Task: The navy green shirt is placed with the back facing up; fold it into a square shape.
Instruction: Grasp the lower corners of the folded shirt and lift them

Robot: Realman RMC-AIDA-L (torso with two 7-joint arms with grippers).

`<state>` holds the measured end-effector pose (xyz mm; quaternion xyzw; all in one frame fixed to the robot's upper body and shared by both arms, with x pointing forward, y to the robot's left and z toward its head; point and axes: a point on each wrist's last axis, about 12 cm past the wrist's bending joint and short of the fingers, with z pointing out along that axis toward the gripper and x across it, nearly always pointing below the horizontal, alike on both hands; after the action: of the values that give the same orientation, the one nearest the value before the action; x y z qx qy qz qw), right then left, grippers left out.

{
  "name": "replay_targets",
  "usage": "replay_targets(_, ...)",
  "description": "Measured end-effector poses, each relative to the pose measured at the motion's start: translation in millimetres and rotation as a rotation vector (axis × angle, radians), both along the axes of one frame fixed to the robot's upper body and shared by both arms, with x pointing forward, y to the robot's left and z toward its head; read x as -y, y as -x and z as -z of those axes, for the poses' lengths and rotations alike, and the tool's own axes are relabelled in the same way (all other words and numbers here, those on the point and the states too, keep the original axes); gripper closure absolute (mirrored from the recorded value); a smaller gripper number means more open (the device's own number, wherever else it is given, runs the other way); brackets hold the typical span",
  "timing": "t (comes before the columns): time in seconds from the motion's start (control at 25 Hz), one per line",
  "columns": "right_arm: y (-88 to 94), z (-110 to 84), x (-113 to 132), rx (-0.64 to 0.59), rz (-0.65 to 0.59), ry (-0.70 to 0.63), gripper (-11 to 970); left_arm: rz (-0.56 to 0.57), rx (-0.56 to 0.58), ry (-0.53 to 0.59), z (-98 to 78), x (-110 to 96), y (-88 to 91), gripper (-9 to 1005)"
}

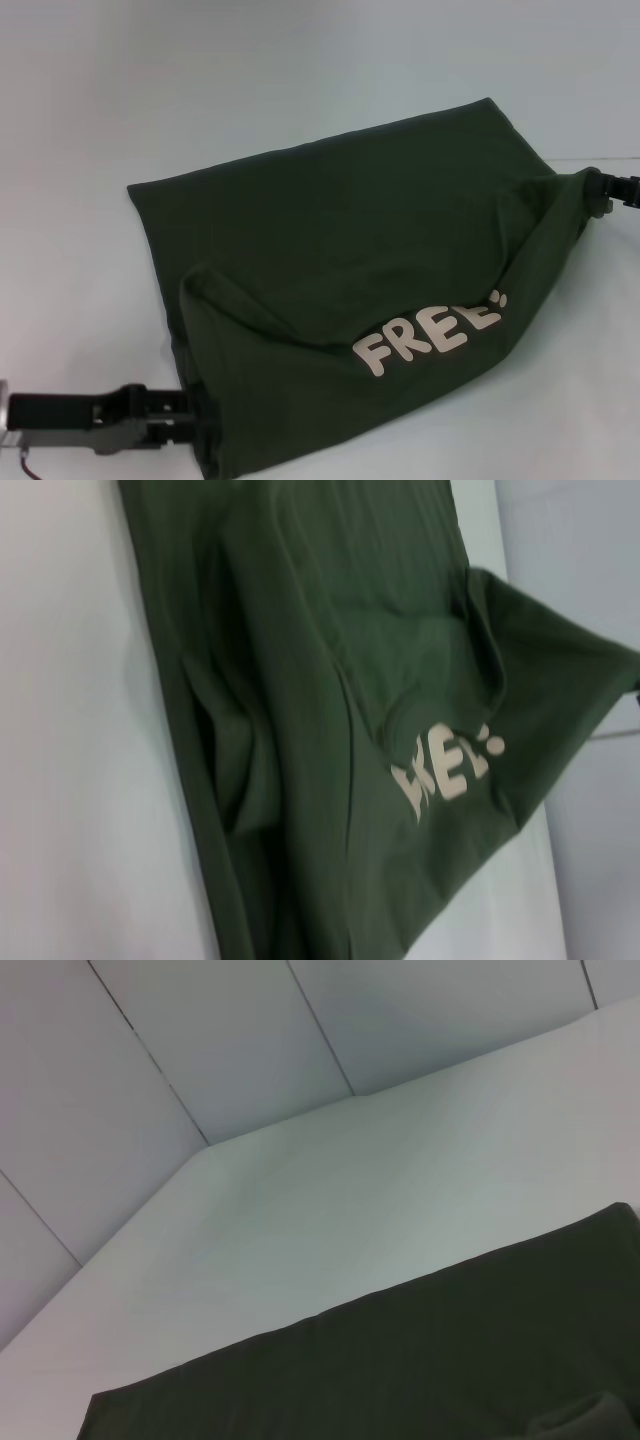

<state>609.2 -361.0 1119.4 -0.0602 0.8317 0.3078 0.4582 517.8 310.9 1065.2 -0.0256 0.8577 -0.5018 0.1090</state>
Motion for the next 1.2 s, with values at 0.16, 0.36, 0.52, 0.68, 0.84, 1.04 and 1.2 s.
replay_targets(0.16,0.5,0.7,-0.1,-0.001,0.001,-0.001,927,0.039,-0.008,-0.014,3.3,7.3,1.5,353)
replay_targets(0.36,1.3,1.5,0.4,-0.003,0.003,-0.001,927,0.029,-0.008,-0.033,7.3,10.4,0.4,354)
replay_targets(0.52,2.3,2.3,1.1,-0.005,0.005,-0.001,927,0.024,-0.016,-0.059,12.5,12.9,0.1,354)
replay_targets(0.68,2.8,3.0,0.9,-0.006,0.003,0.000,927,0.035,-0.026,-0.064,15.7,16.8,1.2,358)
replay_targets(0.84,3.0,3.6,0.1,-0.006,0.002,-0.001,927,0.031,-0.030,-0.063,17.5,18.2,1.8,362)
replay_targets(1.04,3.1,3.6,0.0,-0.006,0.001,-0.001,927,0.030,-0.034,-0.064,20.3,23.7,1.6,368)
replay_targets(1.2,3.0,3.6,0.1,-0.005,0.001,0.000,927,0.024,-0.039,-0.062,21.9,28.3,0.5,372)
